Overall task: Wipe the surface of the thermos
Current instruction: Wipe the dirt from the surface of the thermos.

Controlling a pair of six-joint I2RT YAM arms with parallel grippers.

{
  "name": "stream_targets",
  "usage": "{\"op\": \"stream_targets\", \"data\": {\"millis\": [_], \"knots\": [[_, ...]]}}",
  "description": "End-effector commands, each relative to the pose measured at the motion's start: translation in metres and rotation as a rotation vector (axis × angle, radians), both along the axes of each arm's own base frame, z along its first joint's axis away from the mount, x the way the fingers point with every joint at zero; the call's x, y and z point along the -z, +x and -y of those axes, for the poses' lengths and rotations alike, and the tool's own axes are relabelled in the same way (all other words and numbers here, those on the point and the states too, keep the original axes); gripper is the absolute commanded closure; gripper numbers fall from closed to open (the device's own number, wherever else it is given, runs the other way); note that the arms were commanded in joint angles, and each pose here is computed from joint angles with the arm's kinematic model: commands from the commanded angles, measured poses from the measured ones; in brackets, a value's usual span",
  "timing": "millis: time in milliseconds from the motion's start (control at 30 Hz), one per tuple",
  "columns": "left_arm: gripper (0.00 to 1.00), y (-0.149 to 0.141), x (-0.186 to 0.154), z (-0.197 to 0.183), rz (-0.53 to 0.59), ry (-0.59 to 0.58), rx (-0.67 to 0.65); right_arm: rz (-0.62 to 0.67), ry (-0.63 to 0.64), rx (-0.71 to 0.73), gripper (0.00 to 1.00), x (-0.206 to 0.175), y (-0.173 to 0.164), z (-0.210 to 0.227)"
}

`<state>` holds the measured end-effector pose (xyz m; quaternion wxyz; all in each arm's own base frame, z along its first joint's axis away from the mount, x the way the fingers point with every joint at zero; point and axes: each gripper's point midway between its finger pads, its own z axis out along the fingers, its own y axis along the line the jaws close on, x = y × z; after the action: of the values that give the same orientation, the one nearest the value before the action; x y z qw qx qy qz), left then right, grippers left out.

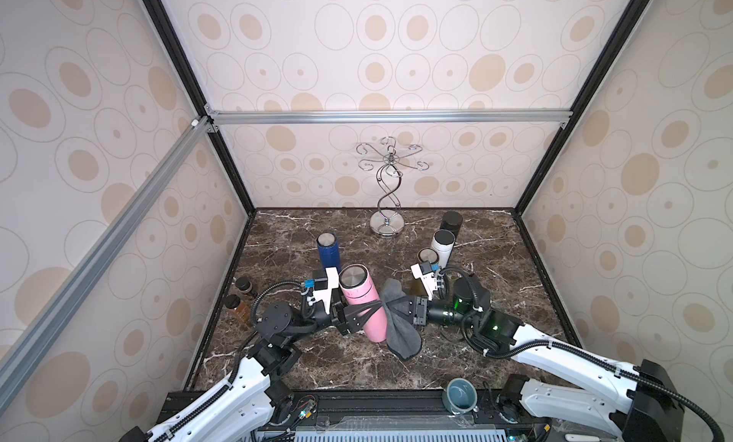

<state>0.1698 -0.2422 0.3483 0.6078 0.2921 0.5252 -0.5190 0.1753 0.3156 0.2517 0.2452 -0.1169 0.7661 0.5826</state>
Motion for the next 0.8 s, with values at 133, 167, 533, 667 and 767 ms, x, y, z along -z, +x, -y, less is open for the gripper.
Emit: {"op": "stream_targets", "data": {"millis": [133, 167, 533, 667, 767], "knots": [[1.00, -0.006, -0.039, -0.009, 0.112, -0.142, 0.019, 0.148, 0.112, -0.049, 1.00, -0.072, -0.009, -0.002], [1.00, -0.007, -0.038, -0.007, 0.108, -0.147, 0.039, 0.167, 0.125, -0.060, 1.00, -0.080, -0.009, -0.005], [1.00, 0.017, -0.026, -0.007, 0.048, -0.162, -0.052, 0.170, 0.117, -0.116, 1.00, -0.087, 0.003, -0.029], [1.00, 0.040, -0.016, -0.010, 0.017, -0.110, -0.174, 0.257, 0.024, 0.019, 1.00, -0.096, 0.014, -0.006], [1.00, 0.052, -0.009, -0.015, -0.001, -0.091, -0.245, 0.339, 0.008, 0.069, 1.00, -0.123, 0.017, 0.005]]}}
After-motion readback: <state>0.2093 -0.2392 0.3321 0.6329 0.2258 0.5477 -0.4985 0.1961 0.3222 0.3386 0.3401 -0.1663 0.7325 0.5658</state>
